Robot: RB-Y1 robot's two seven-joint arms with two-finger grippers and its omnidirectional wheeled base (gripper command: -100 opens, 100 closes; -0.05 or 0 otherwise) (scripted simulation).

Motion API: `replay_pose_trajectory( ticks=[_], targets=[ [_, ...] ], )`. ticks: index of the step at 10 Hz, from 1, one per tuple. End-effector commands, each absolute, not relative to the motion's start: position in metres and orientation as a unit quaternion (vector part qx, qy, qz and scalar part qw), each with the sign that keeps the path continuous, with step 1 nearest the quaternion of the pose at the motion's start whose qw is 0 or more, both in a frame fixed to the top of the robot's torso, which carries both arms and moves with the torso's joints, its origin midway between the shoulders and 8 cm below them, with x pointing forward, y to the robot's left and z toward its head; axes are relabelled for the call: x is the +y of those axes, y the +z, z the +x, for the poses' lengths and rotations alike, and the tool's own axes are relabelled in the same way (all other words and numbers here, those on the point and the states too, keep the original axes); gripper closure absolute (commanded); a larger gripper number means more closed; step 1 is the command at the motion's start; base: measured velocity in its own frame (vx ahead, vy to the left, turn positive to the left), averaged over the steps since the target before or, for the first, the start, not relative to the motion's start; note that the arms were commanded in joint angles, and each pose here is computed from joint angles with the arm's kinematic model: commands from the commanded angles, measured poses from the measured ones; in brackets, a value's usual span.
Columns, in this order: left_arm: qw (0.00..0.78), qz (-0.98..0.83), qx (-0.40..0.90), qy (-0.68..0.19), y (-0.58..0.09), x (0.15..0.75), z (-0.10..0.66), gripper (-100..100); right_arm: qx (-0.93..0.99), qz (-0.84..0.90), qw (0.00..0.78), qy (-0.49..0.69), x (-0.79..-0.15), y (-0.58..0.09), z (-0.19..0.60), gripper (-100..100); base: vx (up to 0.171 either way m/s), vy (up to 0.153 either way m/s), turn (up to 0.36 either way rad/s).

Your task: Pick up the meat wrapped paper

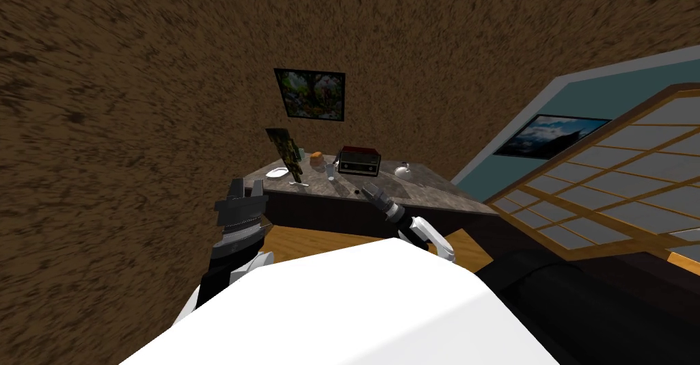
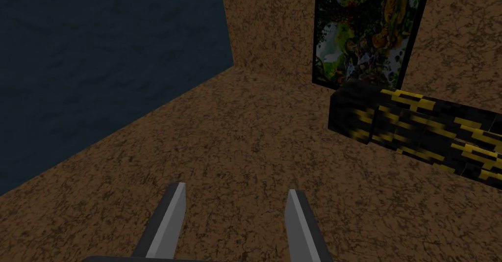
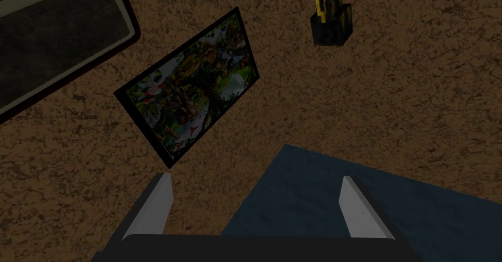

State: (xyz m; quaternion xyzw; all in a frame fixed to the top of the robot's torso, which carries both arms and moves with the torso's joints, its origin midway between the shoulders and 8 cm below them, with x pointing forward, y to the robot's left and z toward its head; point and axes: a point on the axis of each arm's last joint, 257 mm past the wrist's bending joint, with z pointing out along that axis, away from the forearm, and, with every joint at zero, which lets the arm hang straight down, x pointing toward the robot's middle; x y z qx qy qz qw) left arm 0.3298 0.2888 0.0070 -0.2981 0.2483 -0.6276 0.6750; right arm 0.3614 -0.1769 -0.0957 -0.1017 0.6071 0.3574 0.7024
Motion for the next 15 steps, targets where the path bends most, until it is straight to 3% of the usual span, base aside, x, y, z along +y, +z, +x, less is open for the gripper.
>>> replay_pose_trajectory(
  ticks=[1,15],
  targets=[
    [0.675,-0.298,0.248,-0.628,0.007,0.289,0.330,0,0.618,-0.128,0.700,0.335,-0.179,-0.104,0.363,-100,-0.008,0.090,0.016],
    [0.675,-0.298,0.248,-0.628,0.007,0.289,0.330,0,0.693,-0.398,0.597,0.070,-0.260,-0.221,0.364,-100,0.027,0.105,0.020]
  ],
)
